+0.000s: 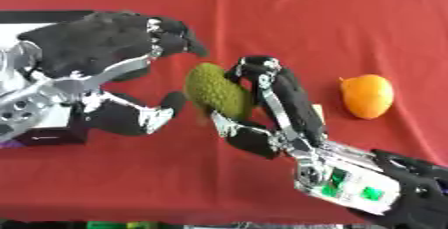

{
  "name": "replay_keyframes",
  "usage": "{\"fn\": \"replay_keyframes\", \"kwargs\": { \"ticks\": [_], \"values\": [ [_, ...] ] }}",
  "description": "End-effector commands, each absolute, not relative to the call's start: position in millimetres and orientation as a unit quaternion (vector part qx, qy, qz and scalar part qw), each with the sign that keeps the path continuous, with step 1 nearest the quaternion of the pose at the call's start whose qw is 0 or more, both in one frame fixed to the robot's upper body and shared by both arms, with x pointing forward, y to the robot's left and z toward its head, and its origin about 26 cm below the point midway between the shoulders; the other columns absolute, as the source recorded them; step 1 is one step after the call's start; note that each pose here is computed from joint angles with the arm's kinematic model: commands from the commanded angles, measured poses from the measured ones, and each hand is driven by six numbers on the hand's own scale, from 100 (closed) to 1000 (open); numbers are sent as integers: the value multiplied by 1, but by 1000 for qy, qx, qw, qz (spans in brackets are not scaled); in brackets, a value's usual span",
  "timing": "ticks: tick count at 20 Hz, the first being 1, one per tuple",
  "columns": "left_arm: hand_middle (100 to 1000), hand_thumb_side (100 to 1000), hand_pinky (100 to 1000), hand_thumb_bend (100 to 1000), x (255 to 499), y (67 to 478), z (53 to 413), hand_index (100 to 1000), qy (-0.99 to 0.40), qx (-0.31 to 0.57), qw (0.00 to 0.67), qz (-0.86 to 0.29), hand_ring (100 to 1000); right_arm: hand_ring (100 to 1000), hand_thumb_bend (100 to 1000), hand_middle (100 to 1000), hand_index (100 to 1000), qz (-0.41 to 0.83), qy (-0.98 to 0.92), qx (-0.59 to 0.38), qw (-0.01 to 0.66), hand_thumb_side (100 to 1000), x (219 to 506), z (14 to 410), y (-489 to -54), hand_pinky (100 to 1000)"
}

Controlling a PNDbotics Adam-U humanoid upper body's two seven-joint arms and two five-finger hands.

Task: Pick up the objects with one hand, pass them to the other hand, and then place them into the box on the other side of the table.

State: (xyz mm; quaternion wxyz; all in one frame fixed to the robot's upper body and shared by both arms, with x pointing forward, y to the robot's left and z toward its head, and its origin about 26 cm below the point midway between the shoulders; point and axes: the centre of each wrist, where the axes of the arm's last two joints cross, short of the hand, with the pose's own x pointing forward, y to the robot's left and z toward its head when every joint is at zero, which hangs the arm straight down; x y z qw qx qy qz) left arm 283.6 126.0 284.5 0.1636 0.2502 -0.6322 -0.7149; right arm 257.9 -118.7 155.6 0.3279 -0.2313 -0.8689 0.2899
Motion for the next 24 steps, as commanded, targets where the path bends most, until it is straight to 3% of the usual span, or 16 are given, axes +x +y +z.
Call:
{"fn": "replay_keyframes", "kwargs": {
  "ticks": [1, 17, 24],
  "values": [
    [809, 274, 784, 100, 280, 124, 293, 904, -638, 263, 151, -708, 779, 614, 144, 388, 401, 251, -872, -285, 308, 100, 258, 164, -121, 236],
    [817, 301, 798, 100, 278, 117, 288, 908, -615, 263, 134, -732, 792, 610, 155, 386, 402, 259, -878, -291, 278, 100, 257, 163, -121, 231],
    [814, 309, 799, 143, 277, 113, 287, 912, -620, 273, 124, -725, 791, 604, 157, 385, 400, 262, -883, -280, 269, 100, 256, 162, -120, 234]
  ]
}}
